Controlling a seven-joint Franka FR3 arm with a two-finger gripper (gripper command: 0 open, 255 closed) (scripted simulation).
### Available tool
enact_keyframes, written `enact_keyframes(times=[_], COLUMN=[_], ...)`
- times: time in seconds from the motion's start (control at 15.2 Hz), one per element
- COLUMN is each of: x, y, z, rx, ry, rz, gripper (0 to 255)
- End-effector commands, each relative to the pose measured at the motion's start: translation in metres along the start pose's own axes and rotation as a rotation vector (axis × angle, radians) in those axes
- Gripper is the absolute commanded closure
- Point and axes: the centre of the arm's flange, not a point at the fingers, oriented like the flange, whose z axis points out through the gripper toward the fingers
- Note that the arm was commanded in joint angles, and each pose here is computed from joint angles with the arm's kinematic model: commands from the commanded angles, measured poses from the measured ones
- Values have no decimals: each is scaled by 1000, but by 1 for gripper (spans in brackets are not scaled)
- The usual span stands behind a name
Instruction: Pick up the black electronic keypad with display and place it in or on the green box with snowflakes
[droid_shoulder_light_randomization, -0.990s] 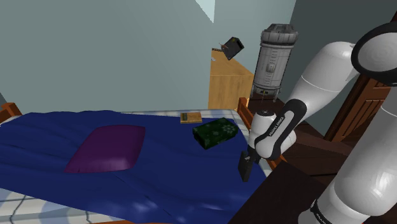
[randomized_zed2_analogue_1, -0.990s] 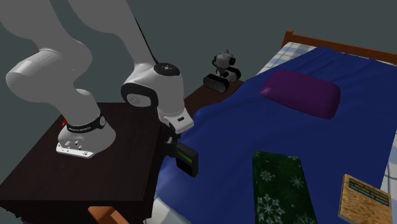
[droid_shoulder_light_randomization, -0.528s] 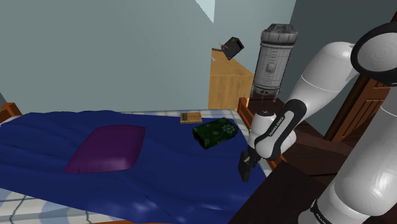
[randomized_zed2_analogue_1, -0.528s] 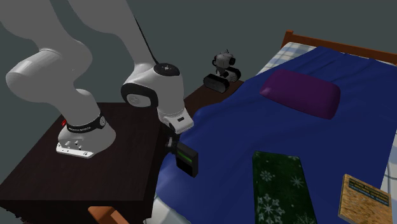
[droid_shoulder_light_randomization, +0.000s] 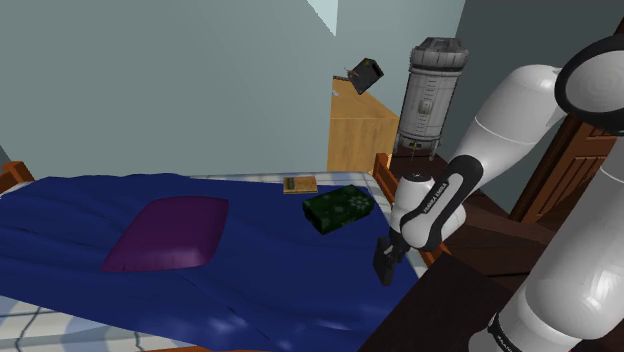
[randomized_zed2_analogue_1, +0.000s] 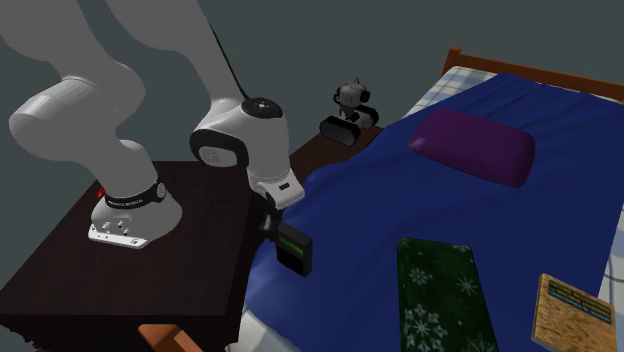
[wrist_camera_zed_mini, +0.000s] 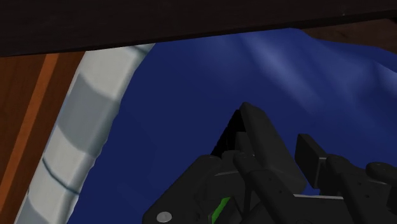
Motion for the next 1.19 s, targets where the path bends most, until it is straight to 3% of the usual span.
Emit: enact_keyframes(times=[0.0,1.12], x=[0,-1], y=[0,2], z=[-8,-98], rx=[0,0], ry=[0,0], rz=[0,0], gripper=[255,255])
